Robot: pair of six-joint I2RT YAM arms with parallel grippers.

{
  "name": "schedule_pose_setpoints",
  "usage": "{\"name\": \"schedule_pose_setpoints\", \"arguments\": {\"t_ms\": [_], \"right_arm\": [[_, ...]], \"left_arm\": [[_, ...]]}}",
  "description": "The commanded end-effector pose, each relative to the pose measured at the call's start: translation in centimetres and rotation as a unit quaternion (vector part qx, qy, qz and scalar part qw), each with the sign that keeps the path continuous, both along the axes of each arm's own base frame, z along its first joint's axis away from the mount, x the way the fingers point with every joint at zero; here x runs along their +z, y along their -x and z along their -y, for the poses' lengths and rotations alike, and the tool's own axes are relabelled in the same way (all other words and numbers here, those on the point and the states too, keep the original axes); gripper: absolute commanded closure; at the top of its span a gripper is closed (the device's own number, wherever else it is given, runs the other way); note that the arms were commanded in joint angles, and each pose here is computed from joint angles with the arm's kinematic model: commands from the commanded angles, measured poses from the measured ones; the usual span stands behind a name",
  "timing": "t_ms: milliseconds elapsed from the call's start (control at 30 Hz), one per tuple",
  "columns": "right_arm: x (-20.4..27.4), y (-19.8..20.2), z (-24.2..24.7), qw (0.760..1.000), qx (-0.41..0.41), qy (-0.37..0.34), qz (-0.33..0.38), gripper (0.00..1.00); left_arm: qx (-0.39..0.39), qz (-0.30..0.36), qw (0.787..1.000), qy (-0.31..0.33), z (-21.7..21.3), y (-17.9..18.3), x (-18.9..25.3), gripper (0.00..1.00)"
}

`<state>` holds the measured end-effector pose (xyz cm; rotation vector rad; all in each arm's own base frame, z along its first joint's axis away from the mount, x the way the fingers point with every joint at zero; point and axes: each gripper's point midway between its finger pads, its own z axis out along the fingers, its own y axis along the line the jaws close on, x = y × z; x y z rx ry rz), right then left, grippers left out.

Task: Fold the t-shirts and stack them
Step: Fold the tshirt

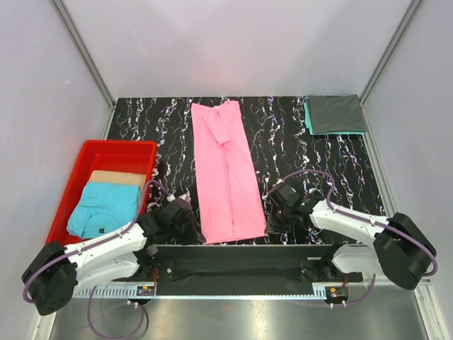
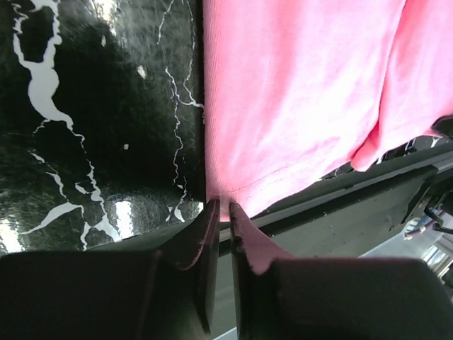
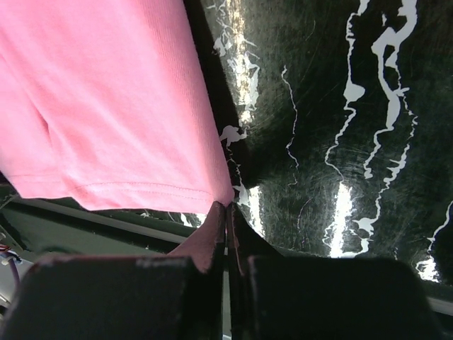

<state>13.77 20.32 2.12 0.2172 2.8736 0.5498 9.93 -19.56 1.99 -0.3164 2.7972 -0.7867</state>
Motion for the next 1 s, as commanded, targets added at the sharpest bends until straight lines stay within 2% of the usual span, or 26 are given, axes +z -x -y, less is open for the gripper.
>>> {"name": "schedule_pose_setpoints", "arguments": {"t_ms": [0,167,300,467,833,933,967], "right_arm": [[0.6,-0.1,0.4,1.000,-0.006,0.004,0.014,1.00],[0.7,-0.1,0.3,1.000,-0.007,-0.001,0.016,1.00],[0.6,-0.1,0.2,1.000,-0.005,-0.003,0.015,1.00],[0.5,-0.1,0.0,1.000,-0.003,-0.005,0.013,1.00],[0.7,-0.2,0.0,1.000,-0.006,-0.008,0.015,1.00],[0.6,-0.2,0.0,1.000,-0.008,-0.007,0.016,1.00],[0.5,-0.1,0.1,1.000,-0.008,-0.004,0.015,1.00]], "left_arm": [[-0.001,0.002,1.000,0.001,0.0,0.0,0.6,0.82],[0.029,0.021,0.999,-0.021,-1.2,-0.8,1.4,0.75],[0.027,0.025,0.999,-0.023,-1.2,-0.9,1.9,0.66],[0.020,0.026,0.999,0.008,0.0,-1.0,1.9,0.60],[0.017,0.005,1.000,-0.002,0.0,-0.5,0.1,0.62],[0.010,0.000,1.000,-0.008,0.1,-0.4,-0.5,0.66],[0.010,-0.003,1.000,-0.012,0.0,-0.3,-0.7,0.71]]}}
